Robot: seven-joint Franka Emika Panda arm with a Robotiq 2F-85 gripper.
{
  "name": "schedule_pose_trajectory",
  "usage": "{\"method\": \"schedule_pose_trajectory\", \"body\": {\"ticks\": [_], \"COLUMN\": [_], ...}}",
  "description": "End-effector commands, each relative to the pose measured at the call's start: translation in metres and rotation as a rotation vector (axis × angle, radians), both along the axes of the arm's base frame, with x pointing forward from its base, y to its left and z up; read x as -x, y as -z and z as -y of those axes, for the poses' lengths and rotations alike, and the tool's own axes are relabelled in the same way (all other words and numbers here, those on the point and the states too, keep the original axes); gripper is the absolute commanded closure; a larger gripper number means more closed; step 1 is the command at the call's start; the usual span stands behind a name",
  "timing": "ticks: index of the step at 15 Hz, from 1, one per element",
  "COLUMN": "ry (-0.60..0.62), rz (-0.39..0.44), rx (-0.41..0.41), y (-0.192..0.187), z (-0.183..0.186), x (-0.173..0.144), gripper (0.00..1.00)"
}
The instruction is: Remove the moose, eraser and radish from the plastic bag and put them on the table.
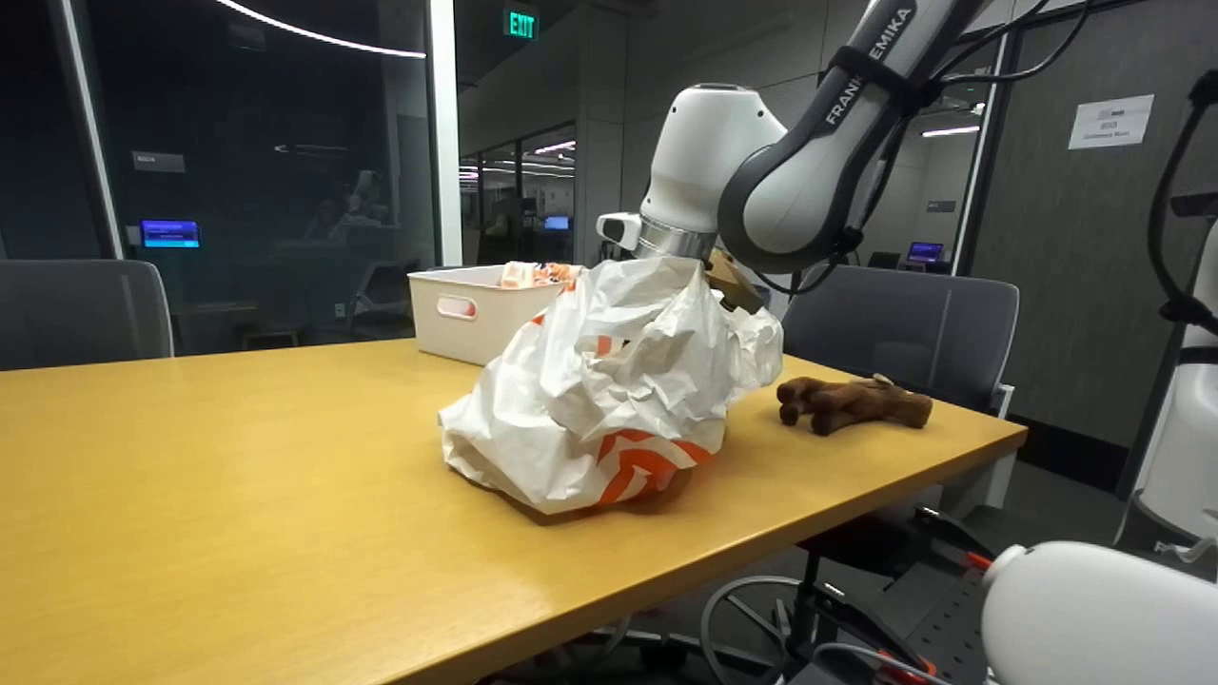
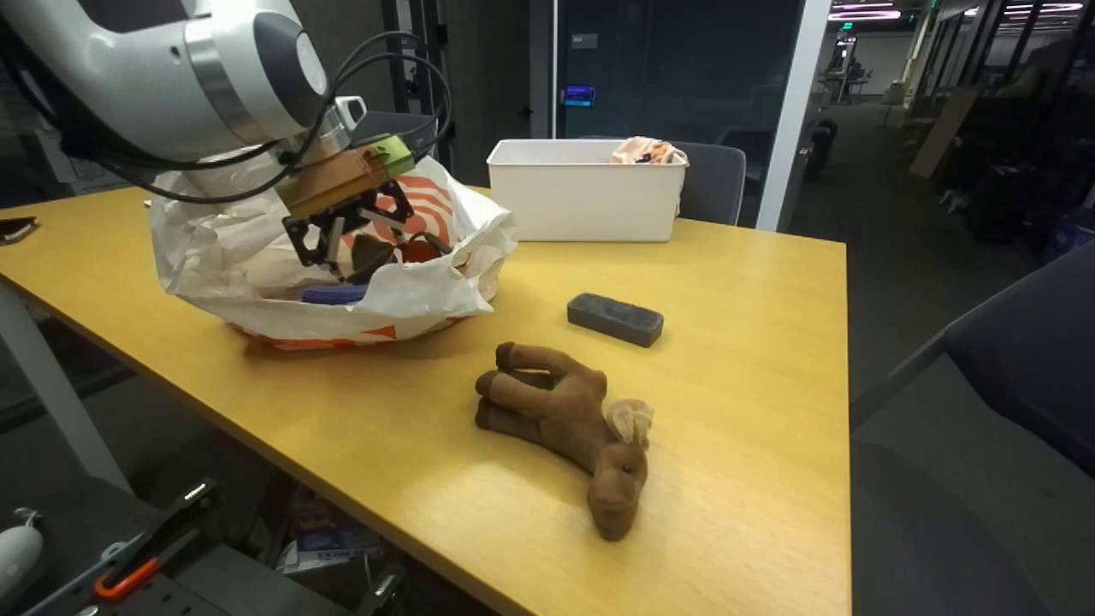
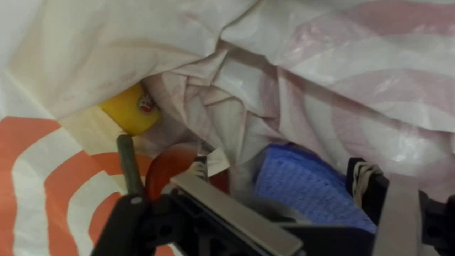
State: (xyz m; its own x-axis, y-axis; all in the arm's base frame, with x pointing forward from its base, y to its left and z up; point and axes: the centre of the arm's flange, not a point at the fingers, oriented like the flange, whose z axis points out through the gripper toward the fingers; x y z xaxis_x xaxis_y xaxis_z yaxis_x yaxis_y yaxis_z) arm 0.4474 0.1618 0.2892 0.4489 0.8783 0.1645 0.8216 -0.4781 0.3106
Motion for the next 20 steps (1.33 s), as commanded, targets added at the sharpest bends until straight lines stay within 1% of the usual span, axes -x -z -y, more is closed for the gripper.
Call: {"method": "schedule_pose_trajectory", "body": {"ticks": [1, 4, 6, 8, 10, 11, 12, 14, 15, 17, 18, 19, 20], "ry": [0.038, 0.053, 0.051, 0.041, 0.012, -0.010, -0.028, -0.080, -0.099, -0.128, -0.140, -0.146, -0.150], "rz": [0.074, 0.054, 0.031, 0.035, 0.069, 0.093, 0.109, 0.137, 0.142, 0.152, 0.151, 0.154, 0.158], "rx": [0.003, 0.001, -0.007, 0.010, 0.044, 0.063, 0.077, 0.116, 0.127, 0.149, 0.158, 0.164, 0.165], "y": [0.018, 0.031, 0.047, 0.064, 0.073, 0.074, 0.073, 0.071, 0.071, 0.072, 0.072, 0.072, 0.070], "z": [-0.017, -0.020, -0.028, -0.034, -0.038, -0.039, -0.040, -0.044, -0.046, -0.047, -0.048, -0.047, -0.047], "x": [-0.054, -0.077, -0.083, -0.089, -0.094, -0.095, -0.095, -0.088, -0.084, -0.075, -0.070, -0.067, -0.062], "gripper": [0.00, 0.00, 0.00, 0.00, 0.00, 0.25, 0.26, 0.41, 0.51, 0.65, 0.73, 0.80, 0.84]}}
